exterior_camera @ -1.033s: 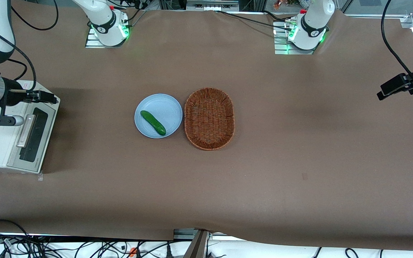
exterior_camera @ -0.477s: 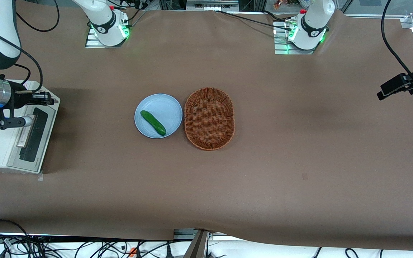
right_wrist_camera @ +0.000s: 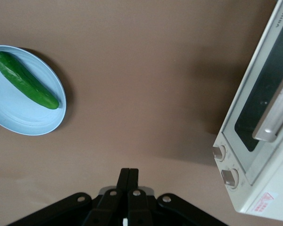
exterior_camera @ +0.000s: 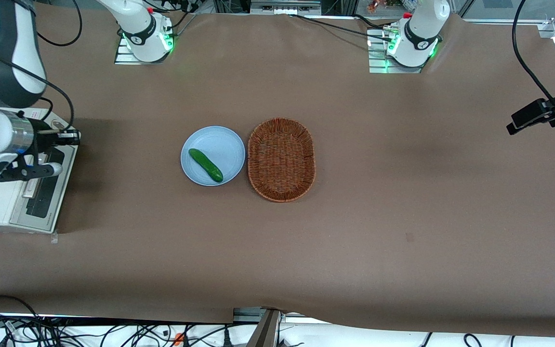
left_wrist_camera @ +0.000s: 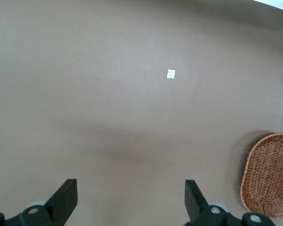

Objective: Open oven door with right arm only
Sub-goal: 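Lower the right gripper down to the silver door handle, then hook the right gripper onto the handle and pull the door outward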

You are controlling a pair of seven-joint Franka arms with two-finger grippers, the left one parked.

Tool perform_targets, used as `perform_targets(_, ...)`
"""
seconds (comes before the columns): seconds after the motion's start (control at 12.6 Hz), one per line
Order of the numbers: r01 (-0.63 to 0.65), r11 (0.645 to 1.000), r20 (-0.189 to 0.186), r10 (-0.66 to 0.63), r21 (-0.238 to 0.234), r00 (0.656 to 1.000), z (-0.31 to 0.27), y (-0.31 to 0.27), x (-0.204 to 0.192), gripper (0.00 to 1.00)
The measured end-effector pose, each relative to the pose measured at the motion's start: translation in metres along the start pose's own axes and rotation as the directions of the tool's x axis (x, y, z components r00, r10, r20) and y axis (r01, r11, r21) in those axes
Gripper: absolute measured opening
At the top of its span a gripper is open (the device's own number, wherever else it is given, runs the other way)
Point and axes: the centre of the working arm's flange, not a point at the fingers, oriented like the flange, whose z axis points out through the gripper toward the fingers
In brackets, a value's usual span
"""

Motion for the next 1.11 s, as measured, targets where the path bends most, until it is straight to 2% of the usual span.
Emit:
perform_targets(0.32,0.041,0.99,0.006,-0.04,-0.131,0.999,0.049,-0.005,0.028,0.01)
perform_targets(0.56,0.134,0.969,0.04,-0.128,-0.209,0.991,0.087,0.006,0.035,0.01)
perform_targets(0.79,0.242,0.938,0.097,-0.224,-0.249,0.97,0.105,0.03,0.031,0.01)
perform_targets(1.11,0.312,0.906,0.154,-0.277,-0.287,0.948,0.105,0.066,0.023,0.01)
